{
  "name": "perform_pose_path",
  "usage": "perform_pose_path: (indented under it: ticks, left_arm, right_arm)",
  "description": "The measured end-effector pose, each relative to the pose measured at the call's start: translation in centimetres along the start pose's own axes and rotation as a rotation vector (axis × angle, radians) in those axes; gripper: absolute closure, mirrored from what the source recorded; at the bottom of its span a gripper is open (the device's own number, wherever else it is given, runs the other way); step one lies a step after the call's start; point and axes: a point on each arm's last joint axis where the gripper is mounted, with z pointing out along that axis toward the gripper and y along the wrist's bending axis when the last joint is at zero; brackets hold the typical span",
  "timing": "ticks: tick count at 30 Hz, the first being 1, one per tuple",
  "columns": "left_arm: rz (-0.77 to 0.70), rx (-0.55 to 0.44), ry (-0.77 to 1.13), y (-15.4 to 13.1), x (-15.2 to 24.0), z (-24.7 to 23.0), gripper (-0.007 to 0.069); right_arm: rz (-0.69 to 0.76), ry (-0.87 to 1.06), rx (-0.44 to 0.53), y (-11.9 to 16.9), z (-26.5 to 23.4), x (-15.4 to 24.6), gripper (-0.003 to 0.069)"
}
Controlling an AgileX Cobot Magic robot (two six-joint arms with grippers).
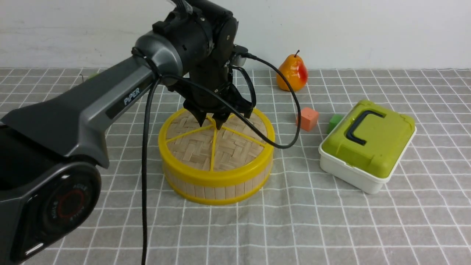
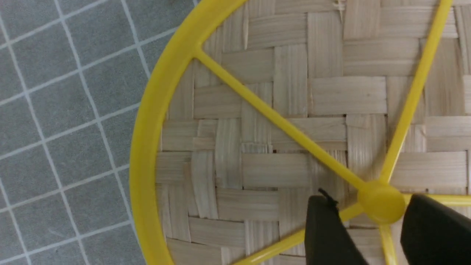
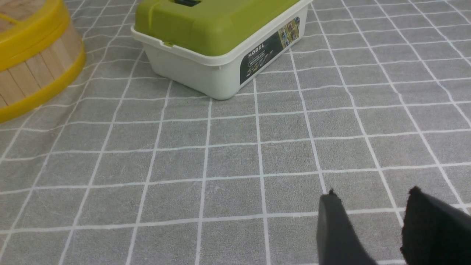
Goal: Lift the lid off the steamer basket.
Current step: Use the left arm to lift the lid of the steamer
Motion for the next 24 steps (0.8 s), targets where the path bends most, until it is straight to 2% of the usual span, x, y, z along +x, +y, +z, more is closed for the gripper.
perform_pose_path:
  ticks: [8,12,21,24]
  left_arm:
    - [-0.005,0.021,0.013,-0.4,0.1,1.1,0.0431]
    - [-0.004,0.017,0.013,-0.4,0.1,1.1,0.0514]
    - [-0.031,0.019,-0.016,-0.2,-0.5,0.1,0.0518]
    - [-0.041,0.017,-0.093,0.2,-1.4,-2.4,0.0518]
  right_arm:
    - [0.000,0.000,0.000,0.0,0.0,0.0,0.0417]
    - [0.000,0.000,0.000,0.0,0.0,0.0,0.0417]
    - [0.000,0.000,0.000,0.0,0.0,0.0,0.0417]
    - [0.000,0.000,0.000,0.0,0.0,0.0,0.0417]
